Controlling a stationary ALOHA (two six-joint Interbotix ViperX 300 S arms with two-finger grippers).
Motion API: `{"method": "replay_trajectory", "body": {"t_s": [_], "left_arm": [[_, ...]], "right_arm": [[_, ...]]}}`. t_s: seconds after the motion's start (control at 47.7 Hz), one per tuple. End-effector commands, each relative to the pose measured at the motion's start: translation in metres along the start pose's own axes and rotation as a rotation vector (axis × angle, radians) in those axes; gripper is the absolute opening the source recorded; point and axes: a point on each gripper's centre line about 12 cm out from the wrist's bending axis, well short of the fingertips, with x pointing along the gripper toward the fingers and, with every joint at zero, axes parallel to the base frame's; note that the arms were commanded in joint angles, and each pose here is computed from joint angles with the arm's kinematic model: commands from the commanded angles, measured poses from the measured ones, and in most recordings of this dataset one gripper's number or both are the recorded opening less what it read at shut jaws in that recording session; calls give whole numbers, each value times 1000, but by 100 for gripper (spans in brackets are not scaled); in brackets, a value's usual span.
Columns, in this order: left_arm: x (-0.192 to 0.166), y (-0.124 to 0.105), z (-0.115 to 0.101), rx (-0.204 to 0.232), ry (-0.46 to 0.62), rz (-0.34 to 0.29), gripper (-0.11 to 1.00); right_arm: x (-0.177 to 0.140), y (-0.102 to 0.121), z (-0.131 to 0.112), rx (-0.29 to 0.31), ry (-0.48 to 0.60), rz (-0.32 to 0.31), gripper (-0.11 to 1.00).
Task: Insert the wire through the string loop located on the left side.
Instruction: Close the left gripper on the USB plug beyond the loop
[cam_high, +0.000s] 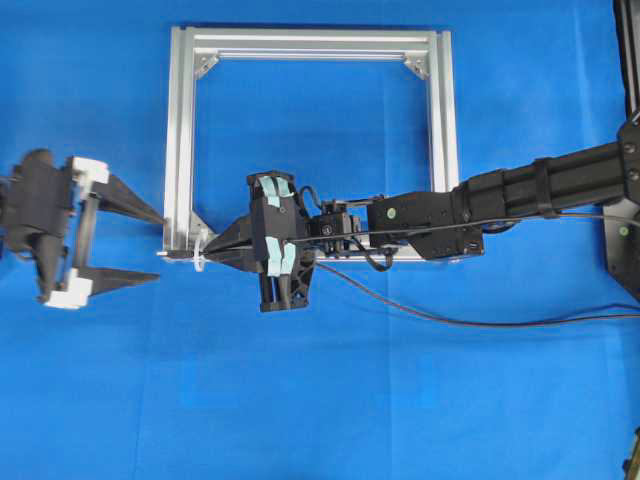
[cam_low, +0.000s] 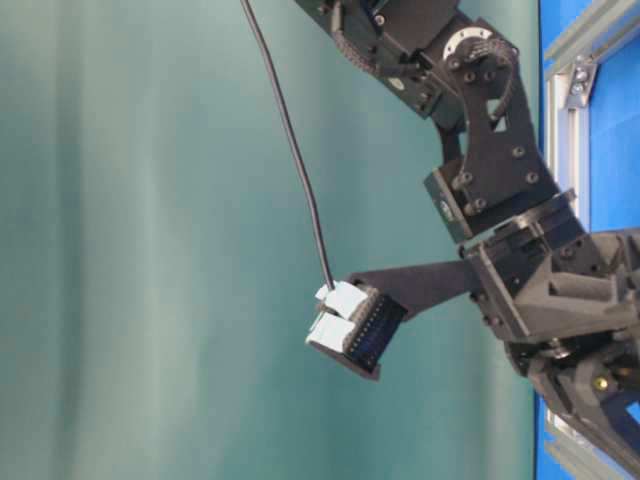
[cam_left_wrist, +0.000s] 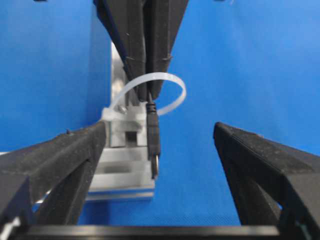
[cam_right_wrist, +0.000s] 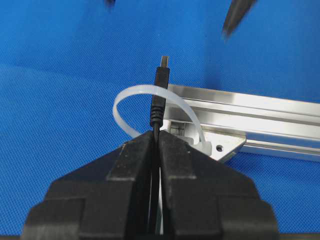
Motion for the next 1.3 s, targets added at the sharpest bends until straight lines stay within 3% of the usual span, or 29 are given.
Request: {"method": "replay_trajectory", "body": {"t_s": [0.0,0.189,1.09,1.174,1.279], "left_arm": [[18,-2,0,9,25,-1,91],[38,-1,-15,13,105,7,90],[34,-1,-13,19,82,6,88],[34,1,-13,23,82,11,81],[33,3,-13,19,85,18,55]], "right_arm": [[-3,0,19,5,-49,0,2],[-3,0,17,7,-43,0,2],[-3,0,17,7,-43,0,2],[-3,0,17,7,-43,0,2],[-3,0,17,7,-43,0,2]]}}
